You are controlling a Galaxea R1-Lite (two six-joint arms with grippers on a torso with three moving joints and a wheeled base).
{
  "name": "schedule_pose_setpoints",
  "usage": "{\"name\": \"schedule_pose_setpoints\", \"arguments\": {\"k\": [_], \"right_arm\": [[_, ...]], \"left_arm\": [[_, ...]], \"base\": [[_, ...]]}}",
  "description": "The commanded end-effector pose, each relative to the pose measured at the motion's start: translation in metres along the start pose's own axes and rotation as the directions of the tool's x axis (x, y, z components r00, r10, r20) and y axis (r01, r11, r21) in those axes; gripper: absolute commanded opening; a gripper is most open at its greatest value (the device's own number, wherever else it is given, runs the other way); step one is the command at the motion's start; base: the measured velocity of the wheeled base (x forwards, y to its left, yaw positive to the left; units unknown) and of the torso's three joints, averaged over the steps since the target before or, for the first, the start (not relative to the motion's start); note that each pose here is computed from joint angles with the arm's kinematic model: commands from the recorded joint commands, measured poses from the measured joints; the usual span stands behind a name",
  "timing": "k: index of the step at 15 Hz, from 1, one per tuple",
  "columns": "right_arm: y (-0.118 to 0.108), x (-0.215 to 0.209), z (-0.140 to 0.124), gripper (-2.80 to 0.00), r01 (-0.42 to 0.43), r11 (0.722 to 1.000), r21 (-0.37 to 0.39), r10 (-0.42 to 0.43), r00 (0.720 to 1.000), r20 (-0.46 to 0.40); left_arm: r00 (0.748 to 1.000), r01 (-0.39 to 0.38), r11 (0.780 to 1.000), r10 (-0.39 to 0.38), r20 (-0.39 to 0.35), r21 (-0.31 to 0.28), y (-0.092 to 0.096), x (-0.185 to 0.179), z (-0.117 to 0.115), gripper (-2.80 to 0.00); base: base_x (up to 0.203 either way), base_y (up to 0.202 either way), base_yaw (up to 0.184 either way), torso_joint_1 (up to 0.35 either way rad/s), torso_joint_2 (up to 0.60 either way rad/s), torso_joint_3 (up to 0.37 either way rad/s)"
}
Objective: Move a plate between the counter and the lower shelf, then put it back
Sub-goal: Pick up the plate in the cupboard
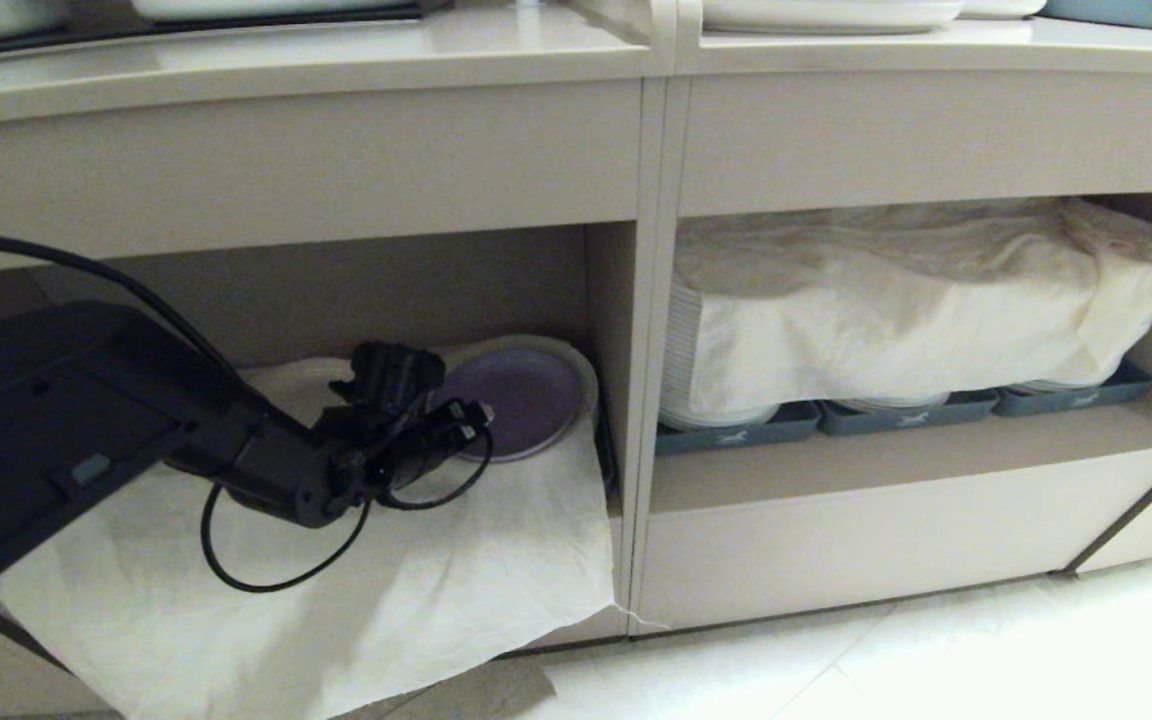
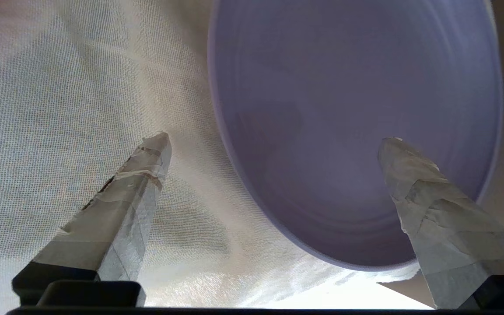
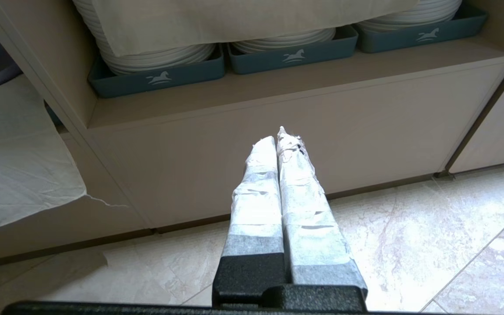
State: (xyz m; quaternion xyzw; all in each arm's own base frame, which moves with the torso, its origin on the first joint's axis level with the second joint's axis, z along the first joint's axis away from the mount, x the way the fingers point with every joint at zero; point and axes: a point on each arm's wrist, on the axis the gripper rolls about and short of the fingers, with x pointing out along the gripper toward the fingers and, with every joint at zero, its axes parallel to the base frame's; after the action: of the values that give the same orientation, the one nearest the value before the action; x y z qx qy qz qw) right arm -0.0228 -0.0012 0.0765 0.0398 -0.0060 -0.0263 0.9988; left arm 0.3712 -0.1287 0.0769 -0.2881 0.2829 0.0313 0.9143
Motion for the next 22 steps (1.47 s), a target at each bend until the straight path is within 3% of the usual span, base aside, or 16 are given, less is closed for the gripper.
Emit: {"name": "schedule_pose_setpoints", "arguments": {"k": [1, 13, 14, 22], "right_arm": [[0.0, 0.0, 0.0, -2.8, -0.001, 1.0, 0.0, 0.001, 1.0, 0.001], [0.0, 0.0, 0.0, -2.8, 0.001, 1.0, 0.0, -0.001, 1.0, 0.001], [0.0, 0.0, 0.0, -2.8, 0.0, 1.0, 0.0, 0.0, 1.0, -0.001], [0.0, 0.0, 0.0, -2.8, -0.001, 1.0, 0.0, 0.001, 1.0, 0.0]], "left_arm": [[1.0, -0.004, 1.0, 0.004, -0.002, -0.004, 0.001, 0.003, -0.002, 0.0], [1.0, -0.03, 1.0, 0.03, 0.004, -0.007, 0.004, 0.012, -0.008, 0.0], [0.999, -0.038, 0.999, 0.038, 0.018, -0.008, 0.004, 0.015, -0.008, -2.8], [0.999, -0.027, 1.0, 0.028, 0.038, -0.014, 0.001, 0.014, -0.004, -2.8]], "base": [[0.0, 0.0, 0.0, 0.0, 0.0, 0.0], [0.0, 0.0, 0.0, 0.0, 0.0, 0.0], [0.0, 0.0, 0.0, 0.0, 0.0, 0.0], [0.0, 0.0, 0.0, 0.0, 0.0, 0.0]]}}
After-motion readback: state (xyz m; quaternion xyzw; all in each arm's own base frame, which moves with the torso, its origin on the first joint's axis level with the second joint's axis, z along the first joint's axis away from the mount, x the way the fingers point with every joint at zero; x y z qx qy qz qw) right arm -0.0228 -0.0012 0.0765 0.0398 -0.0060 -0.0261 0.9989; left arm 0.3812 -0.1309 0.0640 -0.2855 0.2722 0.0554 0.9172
